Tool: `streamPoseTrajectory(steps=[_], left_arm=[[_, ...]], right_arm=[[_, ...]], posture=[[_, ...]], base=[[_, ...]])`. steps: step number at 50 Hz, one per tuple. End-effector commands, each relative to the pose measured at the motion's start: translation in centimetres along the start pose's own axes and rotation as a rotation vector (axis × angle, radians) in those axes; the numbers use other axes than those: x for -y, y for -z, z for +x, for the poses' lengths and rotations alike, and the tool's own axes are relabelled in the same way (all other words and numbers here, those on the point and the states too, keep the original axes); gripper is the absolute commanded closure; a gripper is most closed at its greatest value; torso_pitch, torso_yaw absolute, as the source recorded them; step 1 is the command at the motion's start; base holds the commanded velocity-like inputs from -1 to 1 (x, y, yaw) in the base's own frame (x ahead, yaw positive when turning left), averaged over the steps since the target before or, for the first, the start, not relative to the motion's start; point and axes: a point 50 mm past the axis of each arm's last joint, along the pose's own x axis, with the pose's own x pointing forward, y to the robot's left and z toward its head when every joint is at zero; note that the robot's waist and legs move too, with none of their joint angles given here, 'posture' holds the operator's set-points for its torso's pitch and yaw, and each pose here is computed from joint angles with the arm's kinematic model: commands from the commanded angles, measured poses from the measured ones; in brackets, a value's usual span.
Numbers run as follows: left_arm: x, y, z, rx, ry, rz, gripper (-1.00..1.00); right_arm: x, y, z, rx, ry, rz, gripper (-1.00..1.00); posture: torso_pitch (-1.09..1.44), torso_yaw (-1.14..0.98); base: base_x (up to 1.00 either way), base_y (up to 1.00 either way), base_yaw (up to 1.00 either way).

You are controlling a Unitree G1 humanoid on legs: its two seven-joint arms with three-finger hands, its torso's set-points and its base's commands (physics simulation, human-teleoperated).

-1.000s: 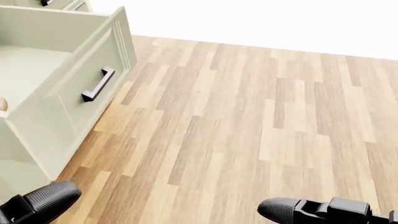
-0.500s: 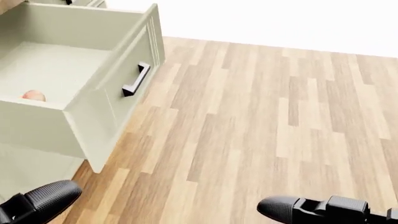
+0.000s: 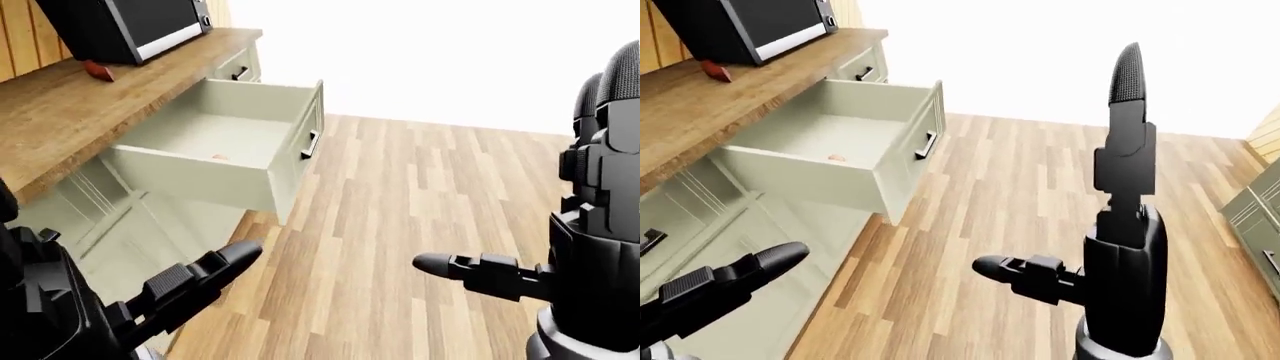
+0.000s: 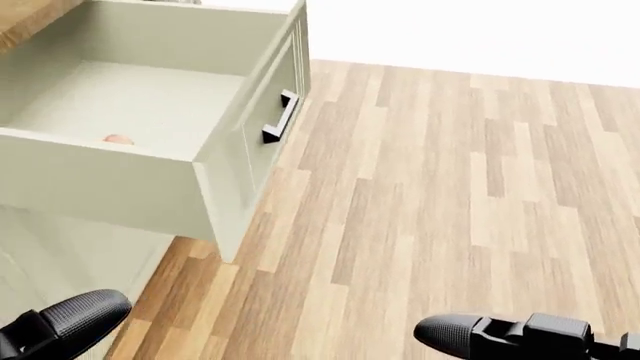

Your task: Close the right drawer.

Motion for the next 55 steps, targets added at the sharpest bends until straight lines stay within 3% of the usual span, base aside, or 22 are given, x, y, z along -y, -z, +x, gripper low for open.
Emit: streamPoseTrajectory(steps=[1, 55], left_arm=[[-0.30, -0.31, 0.16, 0.021, -0.022, 0.000, -1.00], [-0.30, -0.40, 0.04, 0.020, -0.021, -0.006, -1.00]], right_arm=[[0.28, -0.78, 0.08, 0.049, 0.022, 0.006, -1.00], [0.20, -0.65, 0.08, 0.038, 0.017, 0.008, -1.00]], posture=[[0.00, 0.00], [0.00, 0.00]], base=[[0.00, 0.32, 0.00], [0.00, 0.33, 0.00]])
